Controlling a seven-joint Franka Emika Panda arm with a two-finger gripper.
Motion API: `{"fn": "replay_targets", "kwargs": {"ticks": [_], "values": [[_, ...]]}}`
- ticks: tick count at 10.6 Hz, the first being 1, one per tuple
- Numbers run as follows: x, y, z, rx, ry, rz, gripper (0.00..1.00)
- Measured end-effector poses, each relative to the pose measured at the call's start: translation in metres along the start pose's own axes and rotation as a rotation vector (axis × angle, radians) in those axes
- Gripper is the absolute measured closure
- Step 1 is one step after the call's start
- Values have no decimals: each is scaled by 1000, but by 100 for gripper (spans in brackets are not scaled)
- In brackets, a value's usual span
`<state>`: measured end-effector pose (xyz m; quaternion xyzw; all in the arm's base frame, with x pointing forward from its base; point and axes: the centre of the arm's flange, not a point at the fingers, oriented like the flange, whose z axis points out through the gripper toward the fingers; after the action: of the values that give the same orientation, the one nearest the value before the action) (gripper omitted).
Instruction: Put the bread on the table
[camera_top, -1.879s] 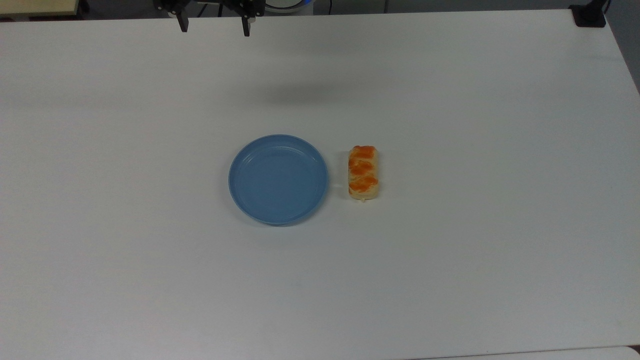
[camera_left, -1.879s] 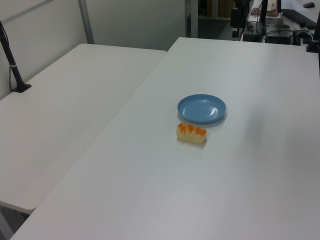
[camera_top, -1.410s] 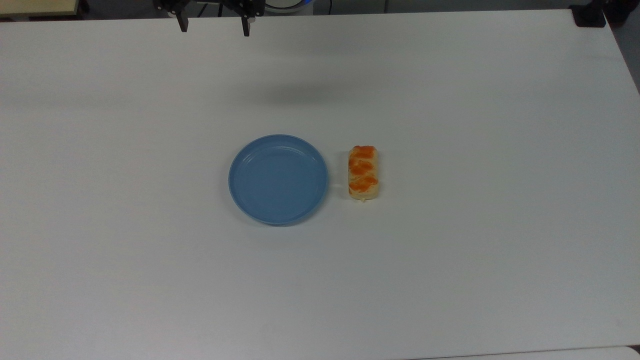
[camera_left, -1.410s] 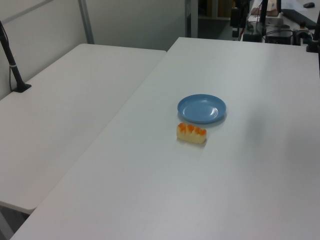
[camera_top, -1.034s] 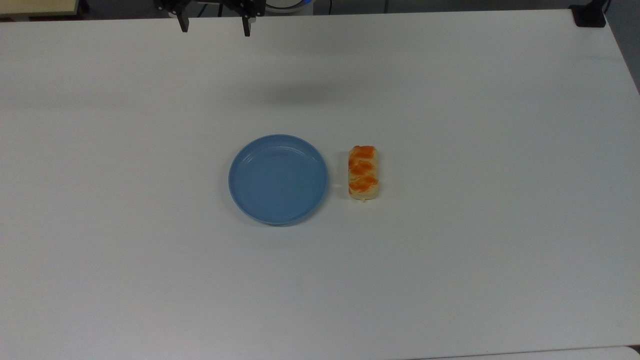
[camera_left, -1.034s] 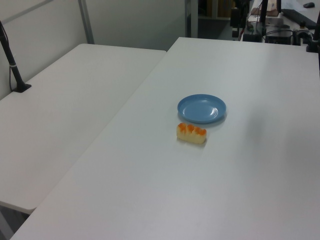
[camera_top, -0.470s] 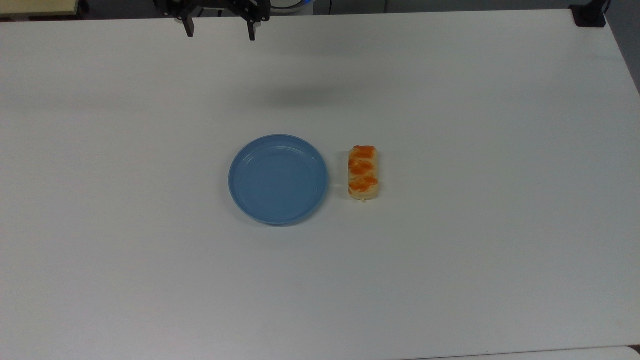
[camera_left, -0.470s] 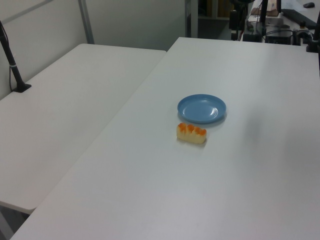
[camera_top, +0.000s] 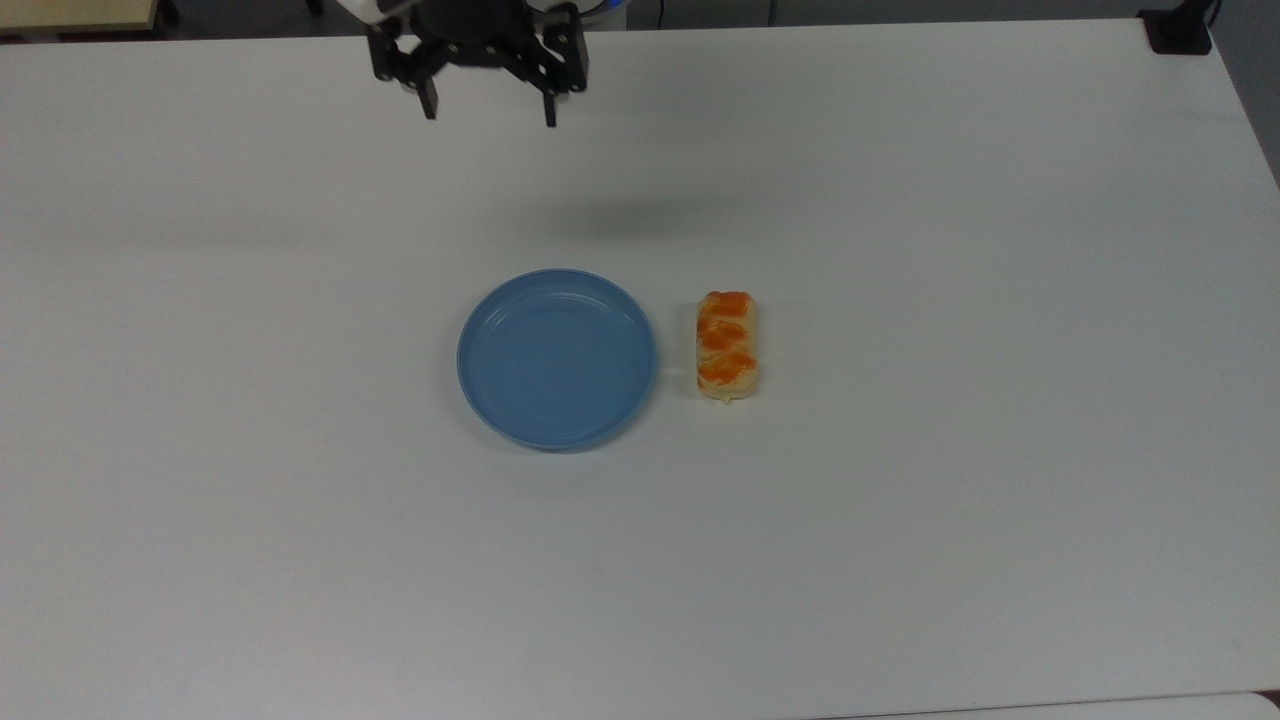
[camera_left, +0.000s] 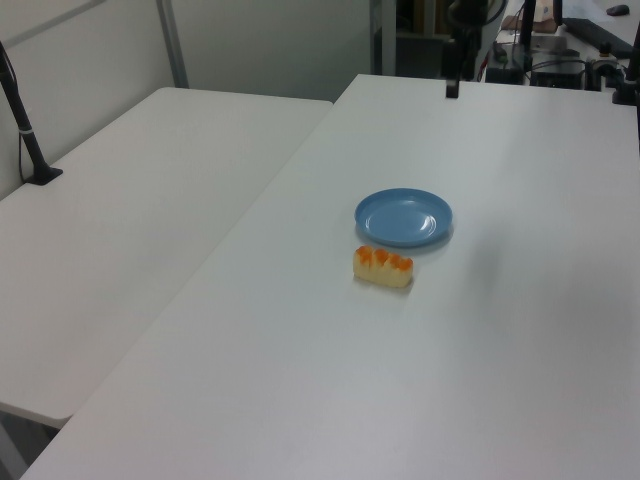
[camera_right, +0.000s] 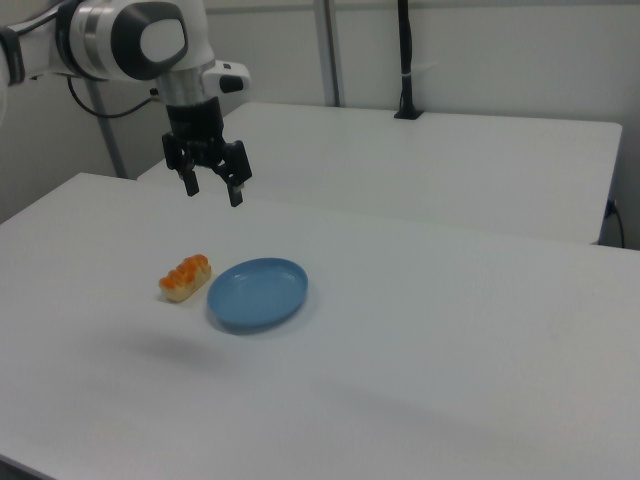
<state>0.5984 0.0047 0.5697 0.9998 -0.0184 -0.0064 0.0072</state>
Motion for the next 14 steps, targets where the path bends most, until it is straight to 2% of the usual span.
{"fn": "replay_targets", "kwargs": {"ticks": [3, 5, 8, 12, 14], "values": [[19, -56, 39, -4, -6, 16, 0], [34, -113, 84, -6, 6, 37, 0], [44, -168, 147, -14, -6, -14, 0], [49, -216, 217, -21, -6, 6, 0], [51, -223, 240, -27, -13, 5, 0]]}}
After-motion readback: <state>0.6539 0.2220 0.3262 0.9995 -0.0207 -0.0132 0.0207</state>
